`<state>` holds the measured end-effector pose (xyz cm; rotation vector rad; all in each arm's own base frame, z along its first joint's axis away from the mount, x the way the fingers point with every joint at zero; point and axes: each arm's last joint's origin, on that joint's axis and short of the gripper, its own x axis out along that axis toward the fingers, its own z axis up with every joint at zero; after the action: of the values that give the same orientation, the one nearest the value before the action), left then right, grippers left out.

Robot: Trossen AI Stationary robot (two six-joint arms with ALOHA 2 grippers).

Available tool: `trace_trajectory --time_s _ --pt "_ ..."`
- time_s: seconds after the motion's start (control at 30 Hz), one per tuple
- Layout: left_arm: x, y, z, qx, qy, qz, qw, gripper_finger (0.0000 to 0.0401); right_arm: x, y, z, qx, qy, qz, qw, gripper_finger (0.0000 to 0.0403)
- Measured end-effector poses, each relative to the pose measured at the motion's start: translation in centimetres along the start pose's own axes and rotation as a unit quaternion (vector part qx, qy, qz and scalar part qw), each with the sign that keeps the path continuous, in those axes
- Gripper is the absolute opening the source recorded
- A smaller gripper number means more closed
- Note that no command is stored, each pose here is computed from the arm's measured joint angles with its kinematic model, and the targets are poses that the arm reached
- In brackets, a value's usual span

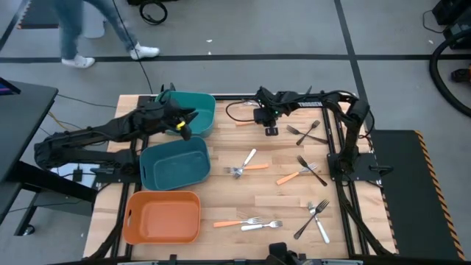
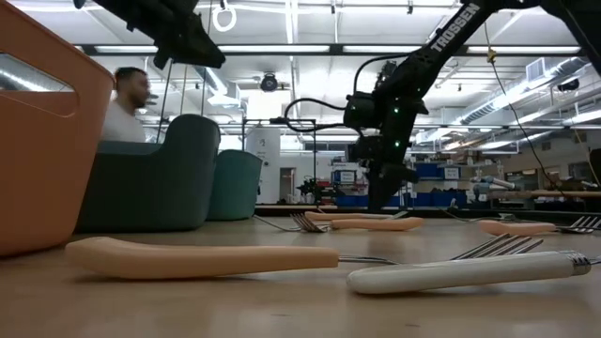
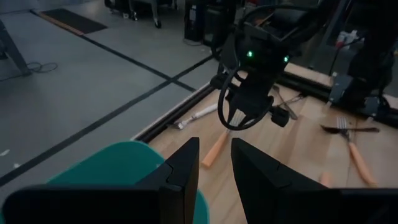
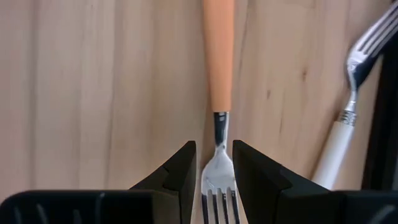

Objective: Sort silverware by color (type)
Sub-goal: Put the orange fork into the blue bin

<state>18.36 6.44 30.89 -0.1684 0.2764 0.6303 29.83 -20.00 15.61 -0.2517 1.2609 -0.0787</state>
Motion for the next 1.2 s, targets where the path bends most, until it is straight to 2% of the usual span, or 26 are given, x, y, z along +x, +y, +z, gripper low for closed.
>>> trace_trajectory --time_s 0.33,0.7,0.83,1.03,1.2 --pt "0.6 -0.2 -0.1 -0.009 0.003 0.000 1.000 0.0102 1.3 -0.2 0.3 -0.003 -0.009 -0.012 1.000 0.0113" --pt "0.7 -0.1 -0.1 -0.009 0.003 0.002 1.000 0.0102 1.9 -0.2 0.2 -0.001 -0.012 0.001 1.000 0.0108" --pt "0.7 -0.1 -0.1 -0.012 0.002 0.003 1.000 0.0102 1.9 -0.2 0.2 -0.002 -0.009 0.005 1.000 0.0083" --pt "0.7 -0.1 -0.1 -0.013 0.003 0.003 1.000 0.0102 1.9 -0.1 0.1 0.000 -0.005 0.004 1.000 0.0018" --pt "0.7 -0.1 -0.1 -0.013 0.003 0.003 1.000 0.0102 1.9 -0.1 0.1 0.003 0.011 -0.006 1.000 0.0015"
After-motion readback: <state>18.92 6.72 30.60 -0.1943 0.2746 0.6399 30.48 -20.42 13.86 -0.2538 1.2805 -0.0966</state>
